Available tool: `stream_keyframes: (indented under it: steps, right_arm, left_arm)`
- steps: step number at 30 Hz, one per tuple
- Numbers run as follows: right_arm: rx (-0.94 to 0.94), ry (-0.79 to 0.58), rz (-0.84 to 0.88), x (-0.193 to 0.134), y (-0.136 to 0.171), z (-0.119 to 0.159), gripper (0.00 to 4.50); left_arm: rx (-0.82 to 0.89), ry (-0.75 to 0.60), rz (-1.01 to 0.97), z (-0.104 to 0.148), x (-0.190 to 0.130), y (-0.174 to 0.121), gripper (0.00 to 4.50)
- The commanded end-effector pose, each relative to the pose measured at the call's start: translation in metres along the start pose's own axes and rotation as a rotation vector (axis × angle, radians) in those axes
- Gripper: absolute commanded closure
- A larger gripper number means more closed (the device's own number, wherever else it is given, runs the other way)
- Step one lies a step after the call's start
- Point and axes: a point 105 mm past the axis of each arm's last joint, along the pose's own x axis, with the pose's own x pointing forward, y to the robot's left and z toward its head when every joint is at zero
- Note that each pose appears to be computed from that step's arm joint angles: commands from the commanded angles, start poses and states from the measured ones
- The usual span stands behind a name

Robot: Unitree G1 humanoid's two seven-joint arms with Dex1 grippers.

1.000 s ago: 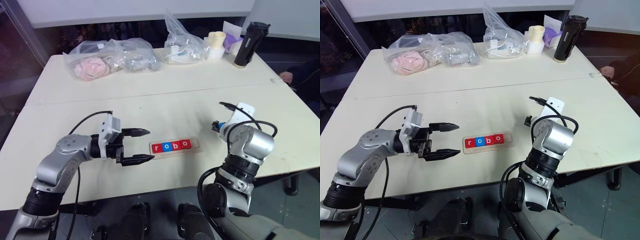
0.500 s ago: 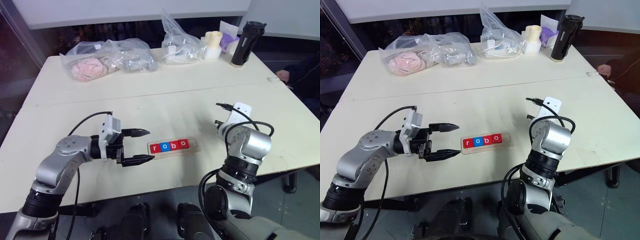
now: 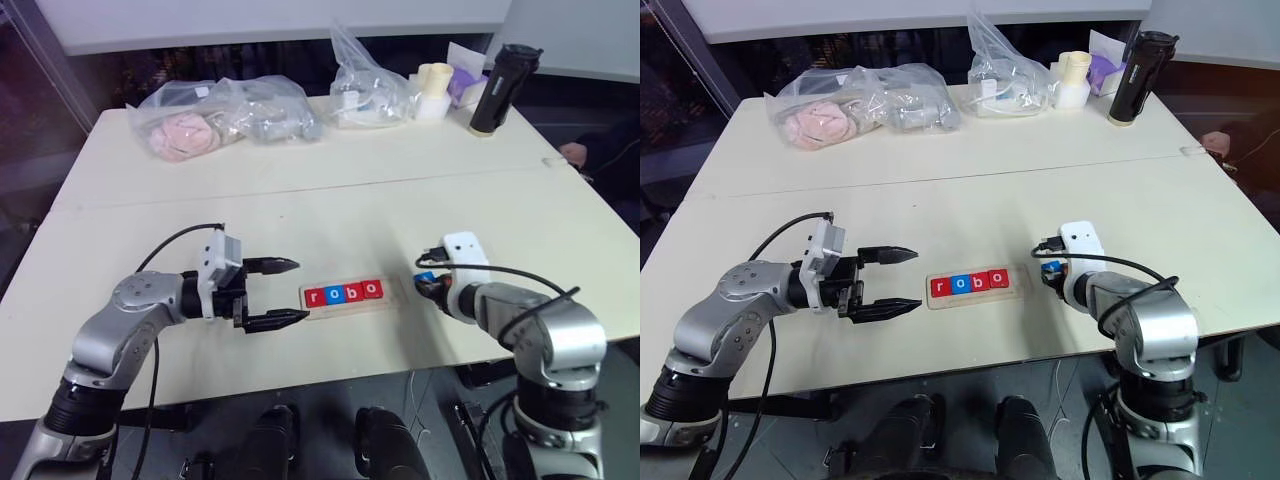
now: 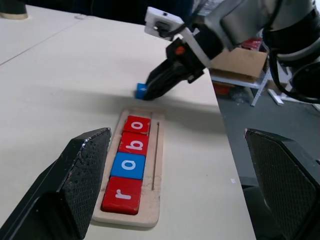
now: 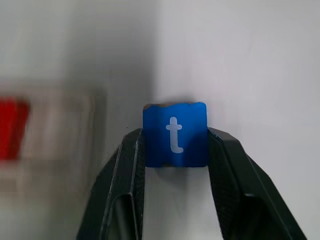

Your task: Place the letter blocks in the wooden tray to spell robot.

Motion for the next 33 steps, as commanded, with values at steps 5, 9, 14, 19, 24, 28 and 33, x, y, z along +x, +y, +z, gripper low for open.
stream_keyframes:
  steps: [5,9,14,19,24,28,33]
  right_arm:
    - [-0.007,0.012,0.015,-0.008,0.004,-0.011,3.37]
    - [0.044,0.002,-0.051,-0.006,-0.005,-0.010,3.37]
    - [0.065,-0.009,-0.068,-0.006,-0.008,-0.006,1.94]
    - [-0.046,0.003,0.018,-0.011,0.000,-0.001,0.05]
    - [-0.496,-0.049,0.218,-0.033,0.008,0.019,0.05]
    - [-0.869,-0.095,0.360,-0.038,-0.011,0.027,0.05]
    - [-1.066,-0.134,0.536,-0.032,-0.025,0.028,0.05]
  left_arm:
    - [0.035,-0.009,-0.010,0.005,0.001,-0.002,0.00]
    - [0.037,-0.011,-0.012,0.005,0.002,-0.002,0.00]
    - [0.039,-0.013,-0.014,0.004,0.003,-0.002,0.00]
    - [0.040,-0.012,-0.015,0.005,0.003,-0.001,0.00]
    - [0.040,-0.011,-0.016,0.005,0.003,0.000,0.00]
    - [0.044,-0.012,-0.016,0.006,0.004,0.001,0.00]
    - [0.047,-0.013,-0.015,0.008,0.004,0.002,0.00]
